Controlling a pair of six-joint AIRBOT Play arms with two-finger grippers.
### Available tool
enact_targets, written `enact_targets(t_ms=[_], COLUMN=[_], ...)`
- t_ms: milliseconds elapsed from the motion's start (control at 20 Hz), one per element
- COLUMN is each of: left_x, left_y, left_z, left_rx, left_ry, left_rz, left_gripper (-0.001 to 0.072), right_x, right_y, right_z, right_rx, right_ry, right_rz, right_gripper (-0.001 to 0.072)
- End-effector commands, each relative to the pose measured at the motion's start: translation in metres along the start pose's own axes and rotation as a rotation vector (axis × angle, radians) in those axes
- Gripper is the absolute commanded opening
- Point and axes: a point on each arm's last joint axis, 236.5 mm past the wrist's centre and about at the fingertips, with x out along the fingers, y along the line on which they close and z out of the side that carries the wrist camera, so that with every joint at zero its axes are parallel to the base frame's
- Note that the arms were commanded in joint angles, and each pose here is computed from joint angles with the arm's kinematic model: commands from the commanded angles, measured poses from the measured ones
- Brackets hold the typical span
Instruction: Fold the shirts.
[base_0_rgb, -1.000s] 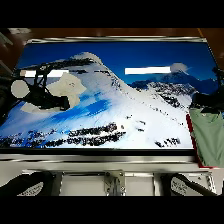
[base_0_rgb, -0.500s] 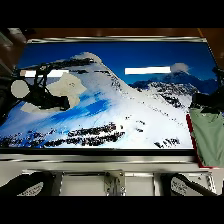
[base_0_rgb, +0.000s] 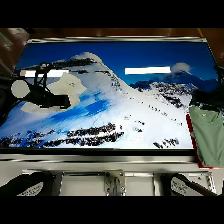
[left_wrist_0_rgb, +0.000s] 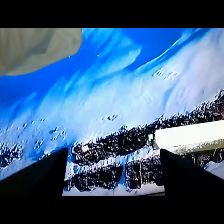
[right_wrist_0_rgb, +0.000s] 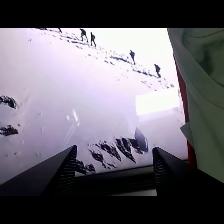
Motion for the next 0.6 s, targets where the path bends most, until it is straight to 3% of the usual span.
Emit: enact_targets(t_ms=[0,300,400,550], left_x=[-0.001,-0.007,0.003,0.032], left_y=[-0.009,-0.027,-0.007,0.069], left_z=[0.034,0.07,0.076,0.077], left_rx=[-0.011,-0.049,-0.05,-0.235], left_ry=[-0.14,-0.291,-0.291,-0.159], left_rz=[-0.038,-0.123,-0.058,0.053], left_gripper=[0.072,0.072,0.072,0.072], right_x=[-0.001,-0.001,-0.001,-0.001], right_y=[0.011,0.019,0.019,0.02], right_z=[0.012,0.016,0.015,0.011], right_rx=[0.006,0.01,0.01,0.009], right_ry=[-0.049,-0.066,-0.062,-0.047], right_rz=[0.045,0.082,0.082,0.085], right_gripper=[0.0591,0.0591,0.0591,0.0591])
